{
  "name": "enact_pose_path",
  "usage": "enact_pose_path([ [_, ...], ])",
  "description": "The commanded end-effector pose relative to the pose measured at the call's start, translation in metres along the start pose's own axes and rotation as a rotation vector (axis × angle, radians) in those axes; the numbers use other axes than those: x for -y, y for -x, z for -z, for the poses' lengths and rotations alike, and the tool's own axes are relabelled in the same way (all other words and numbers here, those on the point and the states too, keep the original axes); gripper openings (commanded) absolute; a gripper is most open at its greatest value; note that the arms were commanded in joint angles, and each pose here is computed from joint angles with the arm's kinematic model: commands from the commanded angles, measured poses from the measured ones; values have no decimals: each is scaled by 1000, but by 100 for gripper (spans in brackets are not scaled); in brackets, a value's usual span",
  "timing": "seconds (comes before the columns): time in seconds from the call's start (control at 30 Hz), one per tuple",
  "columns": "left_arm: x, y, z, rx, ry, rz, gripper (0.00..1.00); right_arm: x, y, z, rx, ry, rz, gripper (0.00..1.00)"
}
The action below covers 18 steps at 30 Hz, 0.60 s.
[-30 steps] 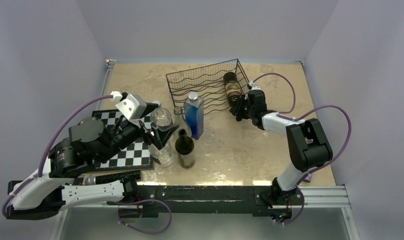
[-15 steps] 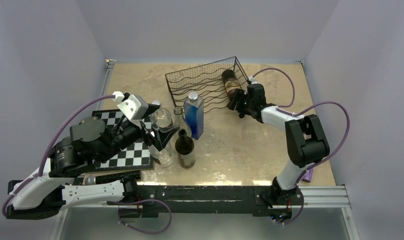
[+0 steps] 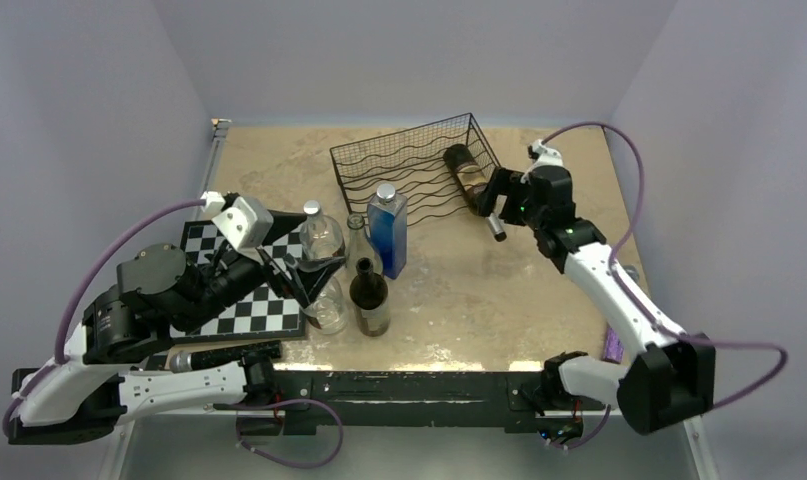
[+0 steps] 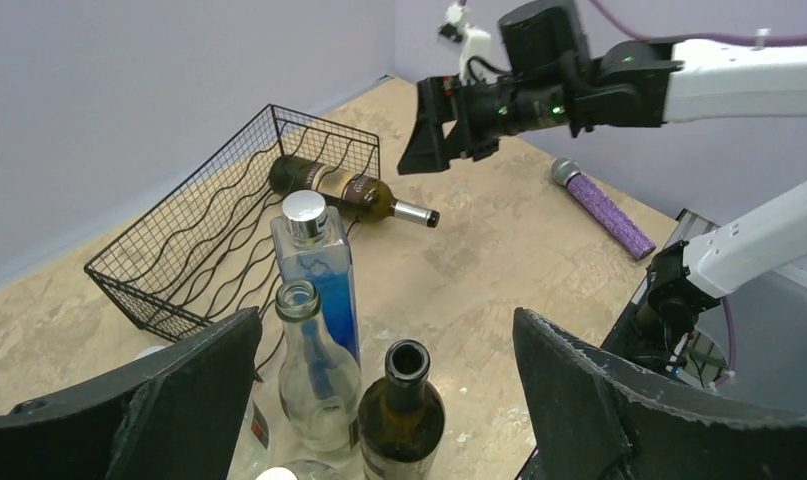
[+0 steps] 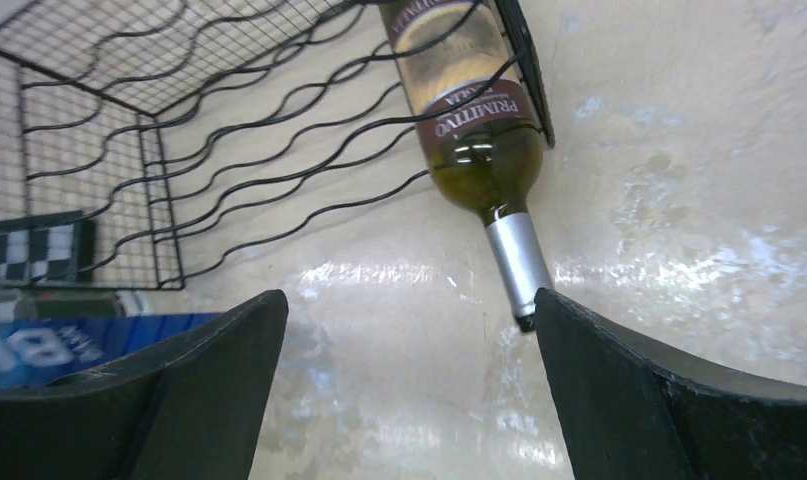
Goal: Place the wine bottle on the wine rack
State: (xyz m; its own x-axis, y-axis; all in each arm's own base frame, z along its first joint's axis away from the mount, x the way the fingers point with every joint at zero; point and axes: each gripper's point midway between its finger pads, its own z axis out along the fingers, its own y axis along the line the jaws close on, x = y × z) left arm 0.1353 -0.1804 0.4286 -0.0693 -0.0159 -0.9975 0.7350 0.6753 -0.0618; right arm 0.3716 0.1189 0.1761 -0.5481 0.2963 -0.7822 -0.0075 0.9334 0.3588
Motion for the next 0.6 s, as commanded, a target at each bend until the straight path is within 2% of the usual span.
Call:
enact_pose_path([
  [0.0,1,0,8,23,-25,17,99,-11,20,65,4,26,96,98],
  [0.23,4,-11,17,-5,-58,21,99,-61,8,137,-19,209,203,98],
  [0.43,-3,-22,27,-42,-43,-8,99,-112,-11,171,-79,359,324,96],
  [0.57,-9,-23,34,-35,-30,-5,99,-162,-24,196,-66,551,406,94],
])
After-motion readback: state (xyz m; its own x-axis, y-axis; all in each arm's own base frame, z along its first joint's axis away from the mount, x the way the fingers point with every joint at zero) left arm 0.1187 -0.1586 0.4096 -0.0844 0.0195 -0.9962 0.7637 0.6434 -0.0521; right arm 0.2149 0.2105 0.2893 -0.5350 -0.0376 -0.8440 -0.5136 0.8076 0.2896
